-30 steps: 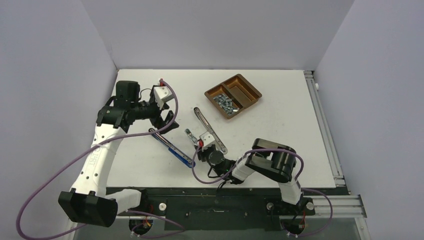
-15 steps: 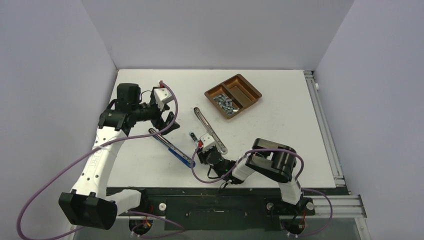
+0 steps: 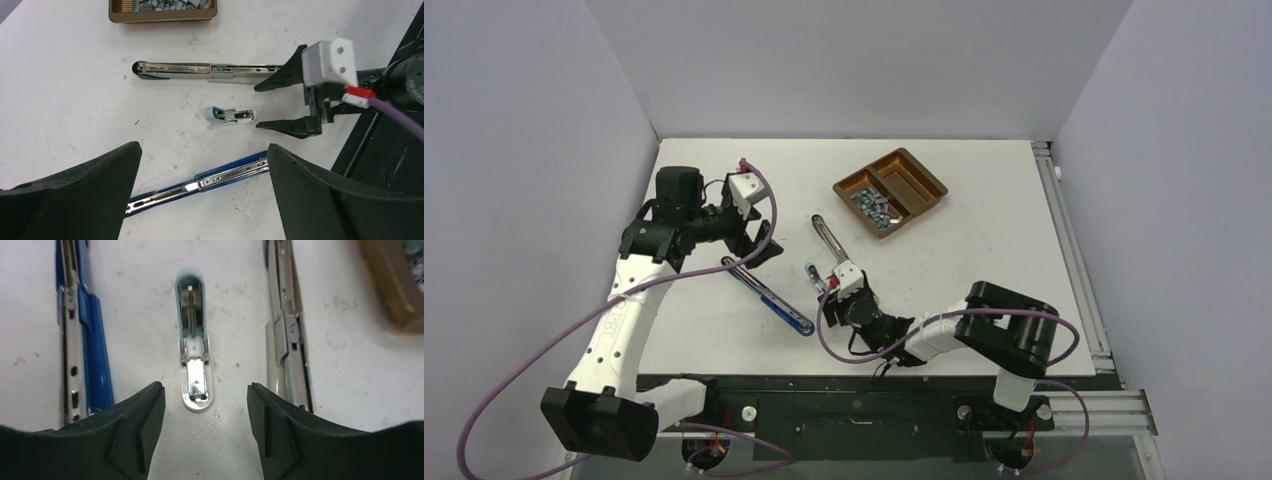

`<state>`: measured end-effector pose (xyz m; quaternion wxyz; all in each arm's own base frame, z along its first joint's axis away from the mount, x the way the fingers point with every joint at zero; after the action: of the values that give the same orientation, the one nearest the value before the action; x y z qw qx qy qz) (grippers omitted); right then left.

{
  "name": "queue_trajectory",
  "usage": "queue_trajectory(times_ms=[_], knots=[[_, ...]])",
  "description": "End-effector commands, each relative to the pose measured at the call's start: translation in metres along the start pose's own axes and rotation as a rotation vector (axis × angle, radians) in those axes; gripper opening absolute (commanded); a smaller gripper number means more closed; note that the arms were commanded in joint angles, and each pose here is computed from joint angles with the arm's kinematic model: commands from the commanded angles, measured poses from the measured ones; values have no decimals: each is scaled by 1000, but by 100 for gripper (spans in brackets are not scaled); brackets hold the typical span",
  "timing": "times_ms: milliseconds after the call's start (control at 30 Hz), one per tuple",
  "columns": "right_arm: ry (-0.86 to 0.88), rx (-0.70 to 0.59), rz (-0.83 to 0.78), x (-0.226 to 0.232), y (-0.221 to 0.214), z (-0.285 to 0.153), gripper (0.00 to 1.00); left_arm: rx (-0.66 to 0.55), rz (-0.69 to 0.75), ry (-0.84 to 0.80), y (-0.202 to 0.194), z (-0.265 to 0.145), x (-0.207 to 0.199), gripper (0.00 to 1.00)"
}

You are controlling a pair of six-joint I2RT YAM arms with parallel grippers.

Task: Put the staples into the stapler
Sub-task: Place the stapler at the center of the board, then adjust the stapler at the center of the board.

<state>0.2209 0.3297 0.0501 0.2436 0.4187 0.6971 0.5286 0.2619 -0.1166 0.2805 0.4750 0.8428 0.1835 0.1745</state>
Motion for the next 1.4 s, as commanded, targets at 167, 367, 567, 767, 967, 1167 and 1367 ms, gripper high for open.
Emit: queue_trajectory(times_ms=[167, 367, 567, 767, 967, 1167, 1367], knots=[[54, -125, 33, 14, 73, -22, 61, -54, -177, 249, 12, -23, 44, 96], [283, -28, -61, 67, 81, 3, 66, -30, -283, 505, -6, -52, 70, 96], [371, 70, -120, 100, 73, 36, 69, -11, -348, 553, -14, -63, 71, 96], [419, 162, -160, 119, 56, 58, 70, -20, -349, 545, -11, -65, 70, 96], [366, 209, -177, 122, 38, 74, 67, -44, -333, 548, -6, -66, 72, 96], [251, 184, -185, 117, 31, 90, 51, -28, -319, 599, -7, -72, 76, 96], [143, 150, -168, 117, 28, 93, 30, -35, -287, 592, 0, -77, 73, 96]])
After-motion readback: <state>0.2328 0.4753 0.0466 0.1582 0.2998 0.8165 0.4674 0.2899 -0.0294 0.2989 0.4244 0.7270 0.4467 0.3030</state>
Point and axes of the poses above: each gripper's point midway between its finger pads, its own z axis out along the fingers, its own x axis along the line the jaws close on, y = z × x, the point moved 4 cm from there along -z, back along the fingers, and after that the axes turned 9 degrees about z, right-handed, at the moved point
